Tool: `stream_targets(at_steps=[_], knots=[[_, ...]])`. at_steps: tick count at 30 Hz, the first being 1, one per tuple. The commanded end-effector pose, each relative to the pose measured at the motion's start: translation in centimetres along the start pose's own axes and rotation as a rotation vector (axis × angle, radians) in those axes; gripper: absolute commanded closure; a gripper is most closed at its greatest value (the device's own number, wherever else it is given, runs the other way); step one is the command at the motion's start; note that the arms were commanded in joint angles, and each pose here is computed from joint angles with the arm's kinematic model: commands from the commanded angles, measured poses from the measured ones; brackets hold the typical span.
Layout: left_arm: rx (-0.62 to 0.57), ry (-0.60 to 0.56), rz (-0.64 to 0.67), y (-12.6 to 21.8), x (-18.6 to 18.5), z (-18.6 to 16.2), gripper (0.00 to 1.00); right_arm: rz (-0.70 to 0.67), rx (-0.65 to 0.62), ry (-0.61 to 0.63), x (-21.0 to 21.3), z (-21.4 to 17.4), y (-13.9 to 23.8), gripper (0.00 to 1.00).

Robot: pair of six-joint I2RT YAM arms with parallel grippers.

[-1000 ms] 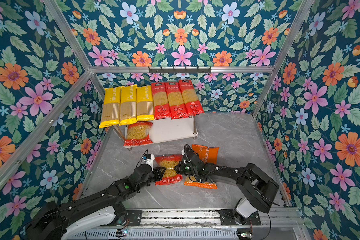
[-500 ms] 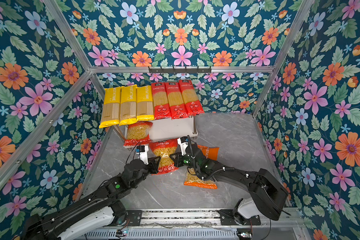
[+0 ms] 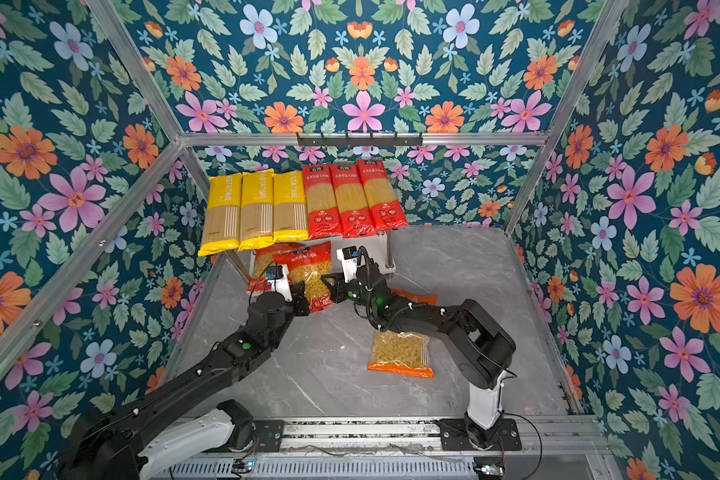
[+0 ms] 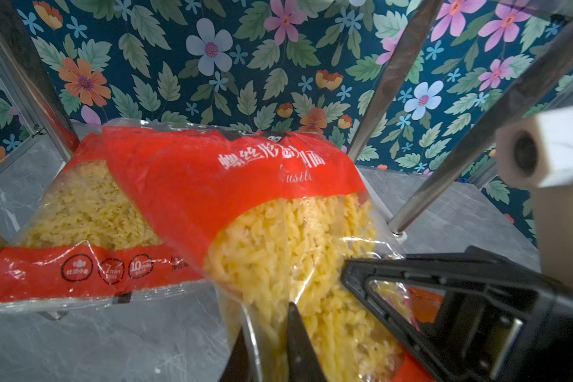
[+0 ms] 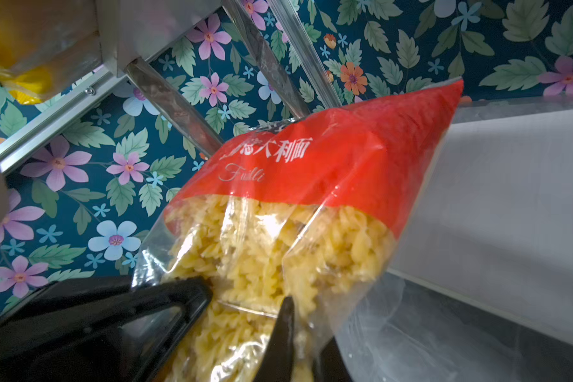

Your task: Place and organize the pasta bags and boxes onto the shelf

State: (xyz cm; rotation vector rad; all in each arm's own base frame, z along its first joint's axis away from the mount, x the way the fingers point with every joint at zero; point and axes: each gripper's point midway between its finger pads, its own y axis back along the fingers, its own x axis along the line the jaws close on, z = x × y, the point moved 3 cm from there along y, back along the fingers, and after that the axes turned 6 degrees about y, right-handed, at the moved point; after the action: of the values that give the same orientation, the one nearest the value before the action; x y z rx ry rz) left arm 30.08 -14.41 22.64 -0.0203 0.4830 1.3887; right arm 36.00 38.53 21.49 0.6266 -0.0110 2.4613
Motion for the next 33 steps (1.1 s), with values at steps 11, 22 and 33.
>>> stream_targets(at_steps=[11, 22, 33], knots=[[-0.055, -0.003, -0.014, -5.1, 0.5, 1.2, 0.93, -0.127, -0.154, -0.028, -6.1, 2.3, -4.7, 1.00], [-0.012, 0.004, 0.086, -10.1, 2.3, -0.4, 0.93, -0.250, -0.032, -0.106, -10.0, 0.6, -6.1, 0.85], [-0.036, 0.041, 0.159, -12.6, 3.7, 0.2, 0.96, -0.351, 0.087, -0.266, -10.3, -2.5, -3.3, 0.46]])
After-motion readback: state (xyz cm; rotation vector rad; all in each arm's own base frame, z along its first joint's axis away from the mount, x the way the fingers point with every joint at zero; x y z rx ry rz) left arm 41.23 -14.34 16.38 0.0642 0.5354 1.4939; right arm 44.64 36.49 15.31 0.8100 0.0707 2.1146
